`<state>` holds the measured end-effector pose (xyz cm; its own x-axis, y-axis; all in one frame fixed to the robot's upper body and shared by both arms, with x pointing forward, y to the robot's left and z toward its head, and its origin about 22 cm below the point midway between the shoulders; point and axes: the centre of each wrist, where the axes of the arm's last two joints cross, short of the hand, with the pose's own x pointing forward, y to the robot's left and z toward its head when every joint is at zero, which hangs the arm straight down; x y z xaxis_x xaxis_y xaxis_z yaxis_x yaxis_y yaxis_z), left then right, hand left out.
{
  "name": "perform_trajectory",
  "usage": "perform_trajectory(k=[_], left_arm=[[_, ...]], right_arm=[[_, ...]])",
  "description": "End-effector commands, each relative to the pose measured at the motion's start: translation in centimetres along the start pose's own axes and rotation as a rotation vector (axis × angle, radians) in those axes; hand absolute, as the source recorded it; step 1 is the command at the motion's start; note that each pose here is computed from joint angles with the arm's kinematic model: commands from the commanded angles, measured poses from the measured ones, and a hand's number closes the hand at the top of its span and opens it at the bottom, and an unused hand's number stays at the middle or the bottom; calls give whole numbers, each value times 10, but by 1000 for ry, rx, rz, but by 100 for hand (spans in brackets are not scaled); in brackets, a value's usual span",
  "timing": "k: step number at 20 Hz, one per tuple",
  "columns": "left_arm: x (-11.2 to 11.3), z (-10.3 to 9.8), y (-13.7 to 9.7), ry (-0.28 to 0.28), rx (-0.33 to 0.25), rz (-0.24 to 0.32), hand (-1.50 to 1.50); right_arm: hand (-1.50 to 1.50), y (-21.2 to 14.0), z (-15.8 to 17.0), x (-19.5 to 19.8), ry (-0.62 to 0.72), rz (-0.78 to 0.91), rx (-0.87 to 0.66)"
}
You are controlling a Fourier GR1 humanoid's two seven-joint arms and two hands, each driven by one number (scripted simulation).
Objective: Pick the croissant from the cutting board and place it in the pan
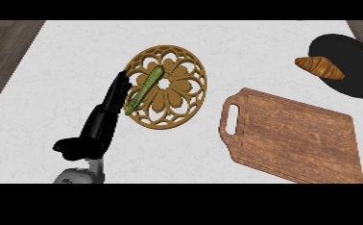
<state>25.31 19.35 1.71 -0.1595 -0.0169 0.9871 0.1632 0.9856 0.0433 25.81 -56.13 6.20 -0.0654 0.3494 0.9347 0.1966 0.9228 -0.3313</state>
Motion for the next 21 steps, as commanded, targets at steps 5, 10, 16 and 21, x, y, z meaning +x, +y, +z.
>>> perform_trajectory(k=[5,10,16,21], left_arm=[[-8,5,-9,14,0,10,0],[-1,4,-8,14,2,8,0],[-2,6,10,20,6,-5,0],[-3,6,-7,18,2,1,0]], right_arm=[[-150,-5,19,-12,-81,-39,104],[-150,-8,26,-15,-67,1,88],[-150,-16,31,-14,-79,29,95],[-150,-7,19,-10,-113,129,50]])
